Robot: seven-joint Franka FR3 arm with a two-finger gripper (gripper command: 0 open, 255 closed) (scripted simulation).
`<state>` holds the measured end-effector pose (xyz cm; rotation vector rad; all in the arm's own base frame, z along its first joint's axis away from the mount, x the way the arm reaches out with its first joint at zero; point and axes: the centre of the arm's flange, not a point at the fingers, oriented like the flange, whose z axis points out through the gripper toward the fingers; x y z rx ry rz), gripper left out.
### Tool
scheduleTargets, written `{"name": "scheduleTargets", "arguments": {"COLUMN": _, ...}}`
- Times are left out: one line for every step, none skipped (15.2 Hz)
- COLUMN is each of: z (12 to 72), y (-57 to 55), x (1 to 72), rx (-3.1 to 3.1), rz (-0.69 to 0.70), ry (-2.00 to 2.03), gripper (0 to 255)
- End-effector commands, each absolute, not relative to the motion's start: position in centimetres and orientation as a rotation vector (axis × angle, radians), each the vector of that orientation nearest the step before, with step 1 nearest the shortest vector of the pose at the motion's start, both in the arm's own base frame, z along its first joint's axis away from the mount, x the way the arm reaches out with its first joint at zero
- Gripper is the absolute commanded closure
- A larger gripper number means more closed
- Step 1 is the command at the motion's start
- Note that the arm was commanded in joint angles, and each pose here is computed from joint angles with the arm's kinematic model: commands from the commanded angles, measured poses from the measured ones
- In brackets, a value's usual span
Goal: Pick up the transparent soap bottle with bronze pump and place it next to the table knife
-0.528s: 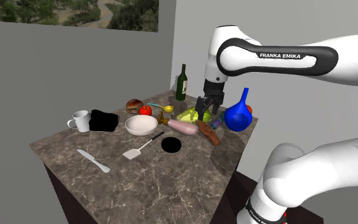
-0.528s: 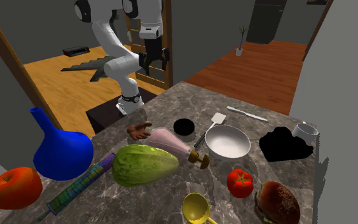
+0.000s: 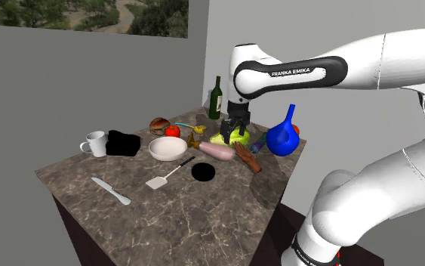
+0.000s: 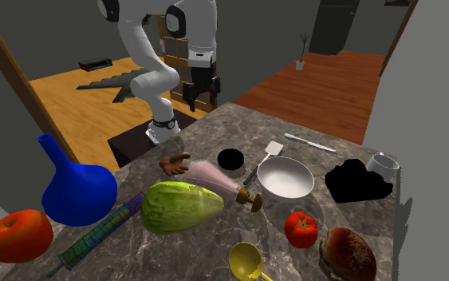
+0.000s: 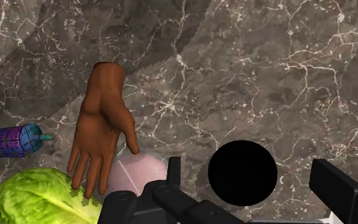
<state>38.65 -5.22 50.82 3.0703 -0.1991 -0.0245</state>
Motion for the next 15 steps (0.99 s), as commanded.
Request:
{"name": "scheduleTargets", "arguments": {"z": 49.6, "y": -6.0, "x": 40.8, "rx": 3.052, "rz": -0.036, "ry": -0.164, "gripper": 0}}
{"name": "scheduleTargets", "arguments": {"z": 48.9, "y": -6.4, "x": 41.9, "rx": 3.044, "rz": -0.042, "ry": -0.147, "gripper": 0}}
{"name": "scheduleTargets", "arguments": {"z": 48.2, "y": -6.7, "x": 43.0, "rx": 3.035, "rz": -0.048, "ry": -0.13, "gripper": 0}}
{"name": "scheduleTargets", "arguments": {"z": 47.6, "y": -7.0, "x": 44.1, "rx": 3.026, "rz": -0.054, "ry": -0.114, "gripper": 0}}
{"name": "scheduleTargets", "arguments": {"z": 46.9, "y": -7.3, "x": 45.2, "rx": 3.017, "rz": -0.06, "ry": -0.097, "gripper": 0}}
{"name": "scheduleTargets", "arguments": {"z": 46.2, "y": -7.7, "x": 46.3, "rx": 3.008, "rz": -0.066, "ry": -0.081, "gripper": 0}}
{"name": "scheduleTargets", "arguments": {"z": 45.6, "y": -8.0, "x": 47.4, "rx": 2.998, "rz": -0.072, "ry": -0.064, "gripper": 0}}
{"name": "scheduleTargets", "arguments": {"z": 44.9, "y": -8.3, "x": 48.5, "rx": 2.989, "rz": -0.078, "ry": -0.048, "gripper": 0}}
{"name": "scheduleTargets", "arguments": {"z": 44.2, "y": -8.6, "x": 49.6, "rx": 2.979, "rz": -0.084, "ry": -0.032, "gripper": 0}}
{"name": "scheduleTargets", "arguments": {"z": 43.5, "y": -8.9, "x": 50.7, "rx": 2.97, "rz": -0.089, "ry": -0.016, "gripper": 0}}
{"name": "scheduleTargets", "arguments": {"z": 42.8, "y": -9.2, "x": 51.8, "rx": 2.96, "rz": -0.095, "ry": 0.0, "gripper": 0}}
{"name": "scheduleTargets", "arguments": {"z": 42.2, "y": -9.5, "x": 52.9, "rx": 2.951, "rz": -0.101, "ry": 0.016, "gripper": 0}}
{"name": "scheduleTargets", "arguments": {"z": 41.5, "y": -9.7, "x": 54.0, "rx": 2.941, "rz": -0.106, "ry": 0.032, "gripper": 0}}
{"name": "scheduleTargets", "arguments": {"z": 40.8, "y": -10.0, "x": 55.1, "rx": 2.931, "rz": -0.112, "ry": 0.047, "gripper": 0}}
{"name": "scheduleTargets", "arguments": {"z": 40.1, "y": -10.3, "x": 56.2, "rx": 2.921, "rz": -0.118, "ry": 0.063, "gripper": 0}}
